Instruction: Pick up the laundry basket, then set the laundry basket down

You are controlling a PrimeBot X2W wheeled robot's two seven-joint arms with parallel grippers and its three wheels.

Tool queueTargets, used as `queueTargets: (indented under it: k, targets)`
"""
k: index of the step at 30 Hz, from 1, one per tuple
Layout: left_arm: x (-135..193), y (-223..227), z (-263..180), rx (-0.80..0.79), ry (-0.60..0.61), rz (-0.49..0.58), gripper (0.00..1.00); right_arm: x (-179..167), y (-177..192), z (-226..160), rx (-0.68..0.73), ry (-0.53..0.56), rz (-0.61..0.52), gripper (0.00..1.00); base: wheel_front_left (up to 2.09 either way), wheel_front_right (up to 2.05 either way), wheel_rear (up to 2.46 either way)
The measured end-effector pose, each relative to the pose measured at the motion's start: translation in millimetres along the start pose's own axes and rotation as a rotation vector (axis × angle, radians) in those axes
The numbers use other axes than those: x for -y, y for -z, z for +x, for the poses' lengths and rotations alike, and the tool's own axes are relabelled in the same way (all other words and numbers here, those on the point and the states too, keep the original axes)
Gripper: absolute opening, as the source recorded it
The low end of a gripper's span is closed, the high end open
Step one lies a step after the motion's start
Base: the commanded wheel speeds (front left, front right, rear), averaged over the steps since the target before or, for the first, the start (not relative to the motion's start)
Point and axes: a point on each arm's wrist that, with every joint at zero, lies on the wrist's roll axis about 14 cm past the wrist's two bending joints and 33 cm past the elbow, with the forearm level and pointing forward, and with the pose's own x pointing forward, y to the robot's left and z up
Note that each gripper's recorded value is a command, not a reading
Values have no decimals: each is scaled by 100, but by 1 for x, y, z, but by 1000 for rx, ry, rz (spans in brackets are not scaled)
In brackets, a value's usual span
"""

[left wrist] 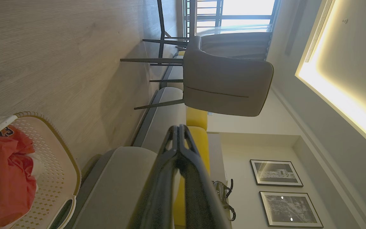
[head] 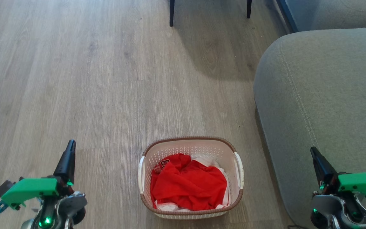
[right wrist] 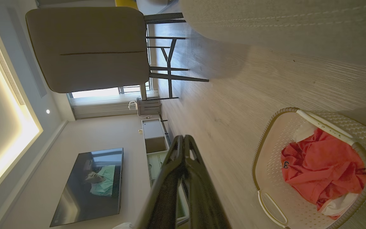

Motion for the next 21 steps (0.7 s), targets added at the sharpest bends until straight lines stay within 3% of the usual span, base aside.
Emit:
queueTargets:
  k: [21]
  targets:
    - [0, 0, 0, 0, 0, 0, 0, 0, 0, 0, 0, 0, 0, 0, 0, 0, 0]
